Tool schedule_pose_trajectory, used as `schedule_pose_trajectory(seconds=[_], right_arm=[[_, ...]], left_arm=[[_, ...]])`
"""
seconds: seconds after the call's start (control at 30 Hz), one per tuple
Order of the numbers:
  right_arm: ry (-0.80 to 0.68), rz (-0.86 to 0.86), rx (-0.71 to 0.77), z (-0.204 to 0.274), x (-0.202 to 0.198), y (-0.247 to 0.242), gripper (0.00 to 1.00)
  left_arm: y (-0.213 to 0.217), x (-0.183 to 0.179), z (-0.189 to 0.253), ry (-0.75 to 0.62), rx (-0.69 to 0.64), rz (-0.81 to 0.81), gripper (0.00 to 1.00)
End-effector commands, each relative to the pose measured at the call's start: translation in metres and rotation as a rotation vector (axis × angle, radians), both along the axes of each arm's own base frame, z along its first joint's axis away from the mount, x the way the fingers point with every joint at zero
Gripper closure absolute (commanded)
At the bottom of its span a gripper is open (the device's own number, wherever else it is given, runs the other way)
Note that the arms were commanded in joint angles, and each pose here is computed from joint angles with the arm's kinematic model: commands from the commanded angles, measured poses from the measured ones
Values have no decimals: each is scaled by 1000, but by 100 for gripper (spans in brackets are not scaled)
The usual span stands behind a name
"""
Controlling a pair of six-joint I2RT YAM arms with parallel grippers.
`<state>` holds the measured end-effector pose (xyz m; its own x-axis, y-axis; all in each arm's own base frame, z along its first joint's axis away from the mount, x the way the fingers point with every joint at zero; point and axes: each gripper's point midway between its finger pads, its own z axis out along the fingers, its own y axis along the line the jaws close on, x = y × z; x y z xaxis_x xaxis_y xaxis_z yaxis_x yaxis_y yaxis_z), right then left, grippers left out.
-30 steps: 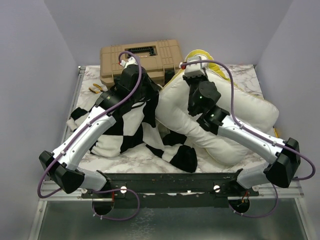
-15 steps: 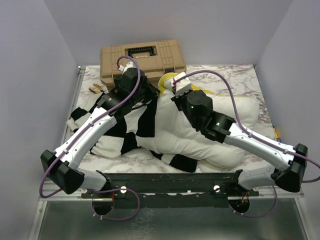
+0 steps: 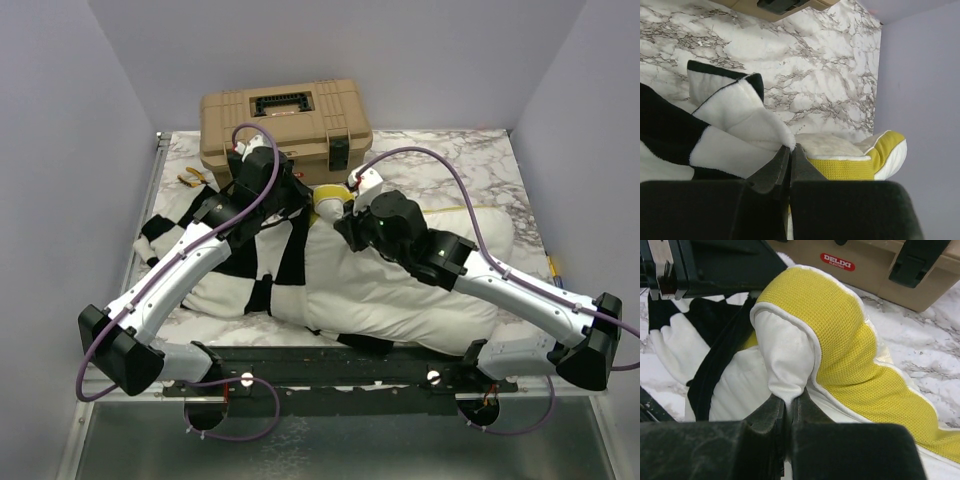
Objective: Put the pillow into the pillowcase
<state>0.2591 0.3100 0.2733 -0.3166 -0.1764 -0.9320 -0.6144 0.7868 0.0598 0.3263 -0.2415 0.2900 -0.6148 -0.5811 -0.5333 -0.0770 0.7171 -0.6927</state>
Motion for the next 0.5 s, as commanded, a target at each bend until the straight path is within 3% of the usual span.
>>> schedule_pose_trajectory(seconds=[0.0,0.3,0.47], right_arm=[[171,178,-10,-32,-44,16,100],[356,361,20,-55,-57,33,100],[432,323,72,-56,-29,27,100]], left_arm=[[-7,16,71,-212,-148,12,100],[-24,9,107,-343,-206,-111,100],[-45,-5,119,-366,-256,-243,100]])
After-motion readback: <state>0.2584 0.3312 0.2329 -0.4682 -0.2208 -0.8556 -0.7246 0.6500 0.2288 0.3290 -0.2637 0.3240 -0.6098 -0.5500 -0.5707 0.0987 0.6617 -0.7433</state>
